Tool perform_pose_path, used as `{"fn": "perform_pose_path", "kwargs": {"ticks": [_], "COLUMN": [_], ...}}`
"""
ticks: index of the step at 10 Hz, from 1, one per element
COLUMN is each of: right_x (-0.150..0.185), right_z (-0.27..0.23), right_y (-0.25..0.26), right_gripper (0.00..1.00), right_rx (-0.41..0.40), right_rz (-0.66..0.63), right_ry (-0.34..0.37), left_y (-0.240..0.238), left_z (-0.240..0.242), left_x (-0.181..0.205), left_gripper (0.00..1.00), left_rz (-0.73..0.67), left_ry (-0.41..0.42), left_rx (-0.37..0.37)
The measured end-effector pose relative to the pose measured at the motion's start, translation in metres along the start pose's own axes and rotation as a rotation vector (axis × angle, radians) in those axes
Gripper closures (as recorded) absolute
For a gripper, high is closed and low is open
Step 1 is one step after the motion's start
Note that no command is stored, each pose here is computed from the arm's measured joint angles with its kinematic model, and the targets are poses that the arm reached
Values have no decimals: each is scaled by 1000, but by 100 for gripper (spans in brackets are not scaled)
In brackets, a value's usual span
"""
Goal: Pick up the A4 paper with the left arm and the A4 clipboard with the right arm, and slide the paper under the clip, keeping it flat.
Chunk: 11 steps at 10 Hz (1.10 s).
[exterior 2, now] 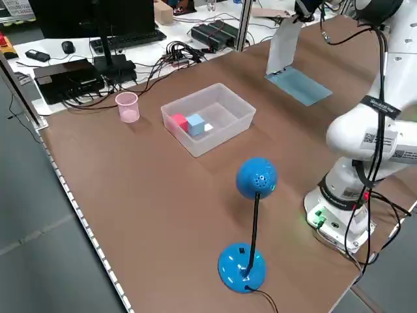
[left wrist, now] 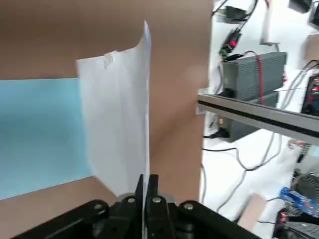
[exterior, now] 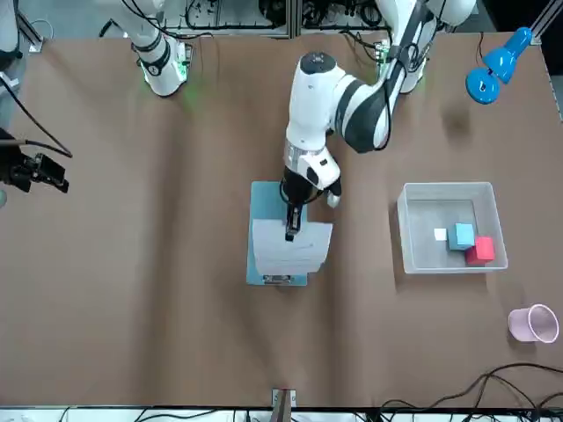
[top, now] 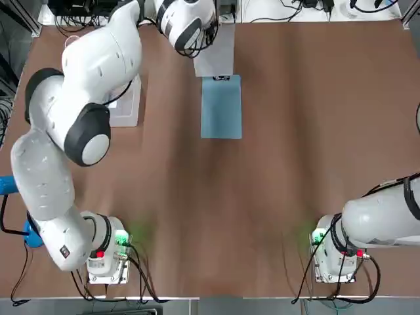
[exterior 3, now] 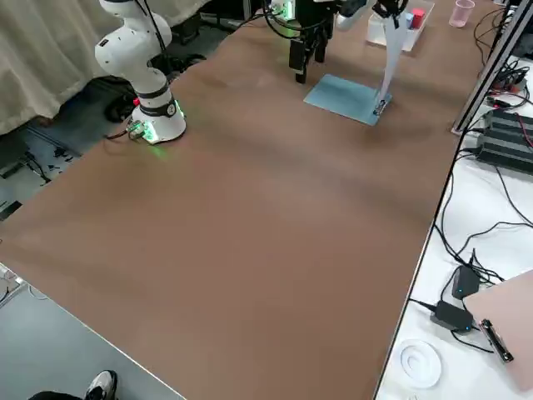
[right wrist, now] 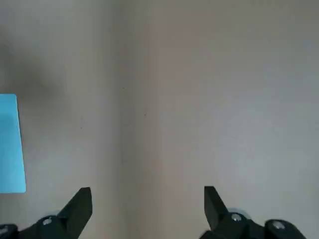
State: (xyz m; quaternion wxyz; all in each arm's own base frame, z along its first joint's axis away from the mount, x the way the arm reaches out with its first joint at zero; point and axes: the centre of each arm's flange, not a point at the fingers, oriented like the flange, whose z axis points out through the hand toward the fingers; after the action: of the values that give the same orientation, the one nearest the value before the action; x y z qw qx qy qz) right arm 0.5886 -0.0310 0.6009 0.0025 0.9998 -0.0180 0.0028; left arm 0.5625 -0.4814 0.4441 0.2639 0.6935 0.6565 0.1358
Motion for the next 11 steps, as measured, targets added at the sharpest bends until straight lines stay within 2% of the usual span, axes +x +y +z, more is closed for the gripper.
{"fn": "perform_pose_path", "kwargs": {"ticks": [1,3,6,11], "right_x": [-1,-1,-1,-1], "right_z": [1,1,1,1], "right_y": [7,11,11,11], "right_gripper": [1,1,1,1], "right_rx": [0,0,0,0], "right_rz": [12,19,18,18], "right_ry": [-1,2,4,2], "left_y": [2,-23,-67,-155], "left_z": [10,39,44,62], "left_x": [-1,-18,-57,-77], "left_gripper": [99,99,99,99], "left_rz": [2,47,104,206], "left_ry": [-4,12,21,128], "left_rx": [-15,-9,-4,149]}}
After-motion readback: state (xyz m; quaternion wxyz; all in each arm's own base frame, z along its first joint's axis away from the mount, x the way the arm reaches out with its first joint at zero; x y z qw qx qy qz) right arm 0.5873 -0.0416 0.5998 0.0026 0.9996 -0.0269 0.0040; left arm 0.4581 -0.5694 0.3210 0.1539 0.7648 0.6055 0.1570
